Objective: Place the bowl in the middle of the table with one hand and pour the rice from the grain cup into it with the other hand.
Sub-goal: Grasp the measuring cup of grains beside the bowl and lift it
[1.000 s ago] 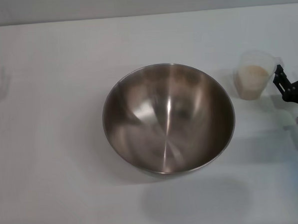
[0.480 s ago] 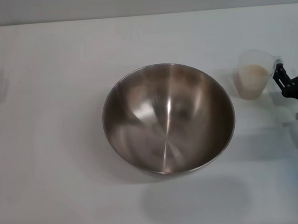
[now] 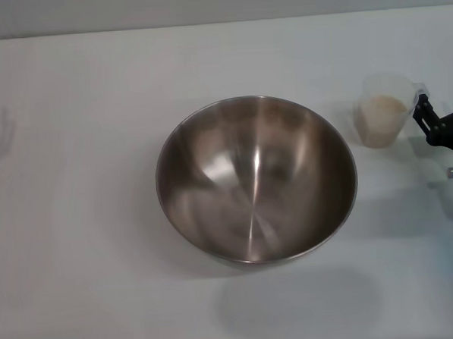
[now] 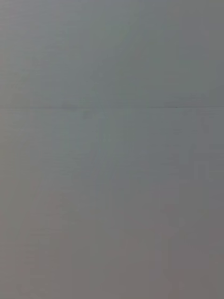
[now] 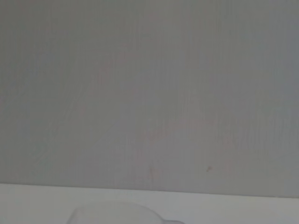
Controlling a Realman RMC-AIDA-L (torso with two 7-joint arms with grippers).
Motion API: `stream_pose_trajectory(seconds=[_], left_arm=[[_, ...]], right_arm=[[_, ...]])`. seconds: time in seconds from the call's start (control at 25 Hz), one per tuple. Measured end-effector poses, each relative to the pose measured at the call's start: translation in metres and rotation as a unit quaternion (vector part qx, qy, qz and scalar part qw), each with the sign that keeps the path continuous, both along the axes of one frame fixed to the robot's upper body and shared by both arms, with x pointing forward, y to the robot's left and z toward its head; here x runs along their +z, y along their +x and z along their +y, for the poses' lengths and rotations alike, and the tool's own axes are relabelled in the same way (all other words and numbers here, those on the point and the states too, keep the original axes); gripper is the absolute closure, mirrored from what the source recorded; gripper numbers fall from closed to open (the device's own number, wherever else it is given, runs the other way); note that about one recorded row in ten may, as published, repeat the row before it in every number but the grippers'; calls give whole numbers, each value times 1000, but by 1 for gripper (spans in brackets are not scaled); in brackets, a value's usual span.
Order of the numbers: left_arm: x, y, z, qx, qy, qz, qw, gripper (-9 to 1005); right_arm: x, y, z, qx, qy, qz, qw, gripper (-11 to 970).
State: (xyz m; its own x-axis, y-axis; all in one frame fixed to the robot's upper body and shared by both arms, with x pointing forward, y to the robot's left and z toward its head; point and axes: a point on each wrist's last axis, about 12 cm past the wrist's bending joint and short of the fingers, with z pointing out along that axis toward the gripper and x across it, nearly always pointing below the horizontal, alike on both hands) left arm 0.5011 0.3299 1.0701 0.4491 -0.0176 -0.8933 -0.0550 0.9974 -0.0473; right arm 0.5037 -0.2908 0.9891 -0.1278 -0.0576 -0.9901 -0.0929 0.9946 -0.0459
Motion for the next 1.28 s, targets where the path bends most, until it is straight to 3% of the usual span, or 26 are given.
stream_pose_trajectory(seconds=[0.48,0.68,0.88,0.96,1.28], left_arm=[[-1,0,0,1,1,5,1000,195],[-2,1,1,1,2,8,1000,195],[-3,0,1,1,3,11,1000,194],[-4,0,1,2,3,12,1000,194],[-5,-2,2,4,3,15,1000,194]], right_arm=[[2,4,1,3,-4,-4,1000,298],[2,4,1,3,-5,-4,1000,359],[1,5,0,-7,-2,2,1000,595],[1,6,-2,-13,-1,5,1000,842],[2,2,-5,-22,2,-5,1000,961]])
